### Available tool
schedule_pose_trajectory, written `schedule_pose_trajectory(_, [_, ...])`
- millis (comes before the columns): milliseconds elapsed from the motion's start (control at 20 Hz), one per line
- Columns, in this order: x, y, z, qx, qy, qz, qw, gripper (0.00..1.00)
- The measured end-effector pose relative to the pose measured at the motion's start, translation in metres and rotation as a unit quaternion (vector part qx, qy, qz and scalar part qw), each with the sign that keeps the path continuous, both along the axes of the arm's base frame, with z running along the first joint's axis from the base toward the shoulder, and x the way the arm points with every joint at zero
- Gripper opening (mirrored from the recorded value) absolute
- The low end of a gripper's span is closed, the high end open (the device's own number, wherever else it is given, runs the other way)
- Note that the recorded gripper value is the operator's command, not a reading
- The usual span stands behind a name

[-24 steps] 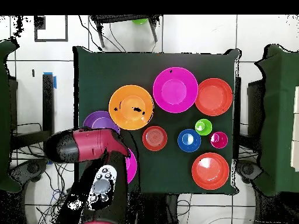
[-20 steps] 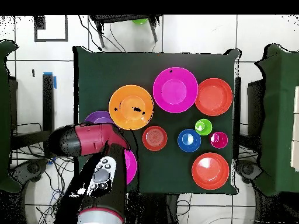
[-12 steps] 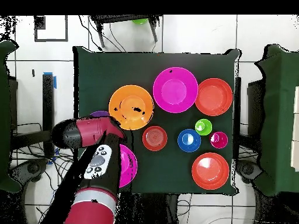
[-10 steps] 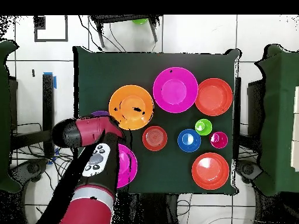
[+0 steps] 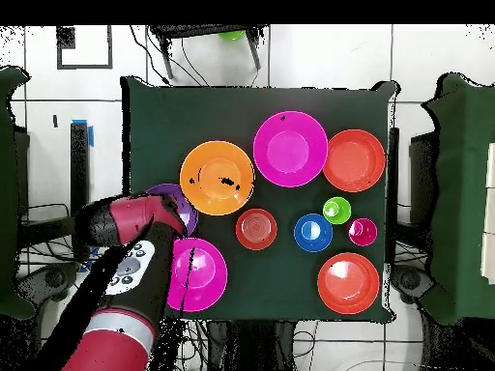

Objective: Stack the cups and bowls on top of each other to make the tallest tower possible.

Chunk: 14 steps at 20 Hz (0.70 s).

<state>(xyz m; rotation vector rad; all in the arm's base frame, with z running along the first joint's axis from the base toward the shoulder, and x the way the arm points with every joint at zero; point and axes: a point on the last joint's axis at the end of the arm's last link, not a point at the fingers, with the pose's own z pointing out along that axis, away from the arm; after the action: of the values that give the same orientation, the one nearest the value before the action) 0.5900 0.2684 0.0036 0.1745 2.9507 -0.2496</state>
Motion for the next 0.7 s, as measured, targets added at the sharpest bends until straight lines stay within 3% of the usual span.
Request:
schedule_pose_trajectory(350, [-0.007,0.012,-0.003,-0.01,-0.011,-0.023,0.9996,1.0])
schedule_pose_trajectory(700, [-0.015,0.012,-0.012,-0.021,-0.012,-0.049,0.9985,1.0])
